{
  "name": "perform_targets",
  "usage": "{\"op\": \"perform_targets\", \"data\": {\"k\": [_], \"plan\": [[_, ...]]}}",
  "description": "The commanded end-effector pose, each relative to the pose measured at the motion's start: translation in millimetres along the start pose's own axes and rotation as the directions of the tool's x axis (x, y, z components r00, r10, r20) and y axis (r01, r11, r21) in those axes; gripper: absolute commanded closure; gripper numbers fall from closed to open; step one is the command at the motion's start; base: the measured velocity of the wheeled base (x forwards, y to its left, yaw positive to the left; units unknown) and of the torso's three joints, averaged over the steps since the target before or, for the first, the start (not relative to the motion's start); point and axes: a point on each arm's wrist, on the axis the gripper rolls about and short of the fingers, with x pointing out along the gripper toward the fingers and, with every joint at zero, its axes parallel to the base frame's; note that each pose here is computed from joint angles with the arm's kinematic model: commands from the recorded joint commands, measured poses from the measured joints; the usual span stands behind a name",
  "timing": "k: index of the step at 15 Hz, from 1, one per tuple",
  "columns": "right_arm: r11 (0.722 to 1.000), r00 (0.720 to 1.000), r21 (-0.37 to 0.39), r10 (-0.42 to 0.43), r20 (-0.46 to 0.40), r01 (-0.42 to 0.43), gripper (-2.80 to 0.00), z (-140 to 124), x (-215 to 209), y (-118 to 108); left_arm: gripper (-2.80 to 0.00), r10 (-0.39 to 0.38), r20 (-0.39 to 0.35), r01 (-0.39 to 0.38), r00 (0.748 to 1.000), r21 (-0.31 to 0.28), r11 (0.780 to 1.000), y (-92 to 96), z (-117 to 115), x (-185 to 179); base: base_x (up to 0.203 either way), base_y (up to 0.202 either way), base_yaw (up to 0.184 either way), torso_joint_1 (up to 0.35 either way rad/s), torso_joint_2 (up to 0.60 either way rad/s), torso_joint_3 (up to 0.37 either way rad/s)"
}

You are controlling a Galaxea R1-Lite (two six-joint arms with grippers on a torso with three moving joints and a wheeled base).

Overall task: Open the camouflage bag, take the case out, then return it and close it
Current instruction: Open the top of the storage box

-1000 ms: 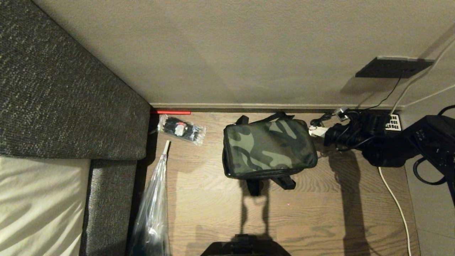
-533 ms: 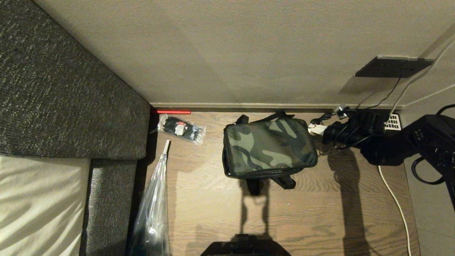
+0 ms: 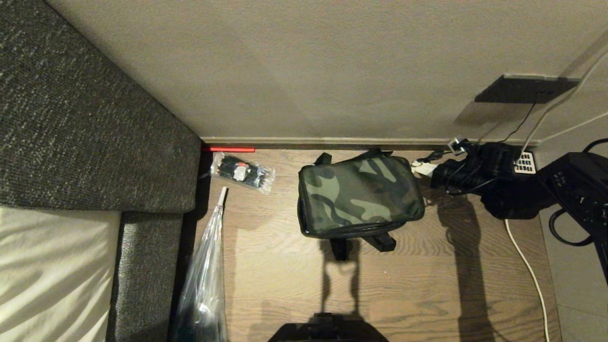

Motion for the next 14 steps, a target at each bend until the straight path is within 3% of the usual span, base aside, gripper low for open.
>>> {"op": "perform_targets", "data": {"k": [1, 14], "plan": [[1.000, 1.000, -0.005, 0.004, 0.014, -0.004, 0.00, 3, 1, -1, 0.00, 0.001, -0.001, -0.001, 1.000, -0.001, 1.000, 0.0, 0, 0, 0.000, 0.000, 0.000, 0.000, 0.00, 0.000], [1.000, 1.000, -0.024, -0.011, -0.009, 0.011, 0.00, -15, -1, 2, 0.00, 0.001, -0.003, -0.001, 1.000, -0.001, 1.000, 0.0, 0, 0, 0.000, 0.000, 0.000, 0.000, 0.00, 0.000]]}}
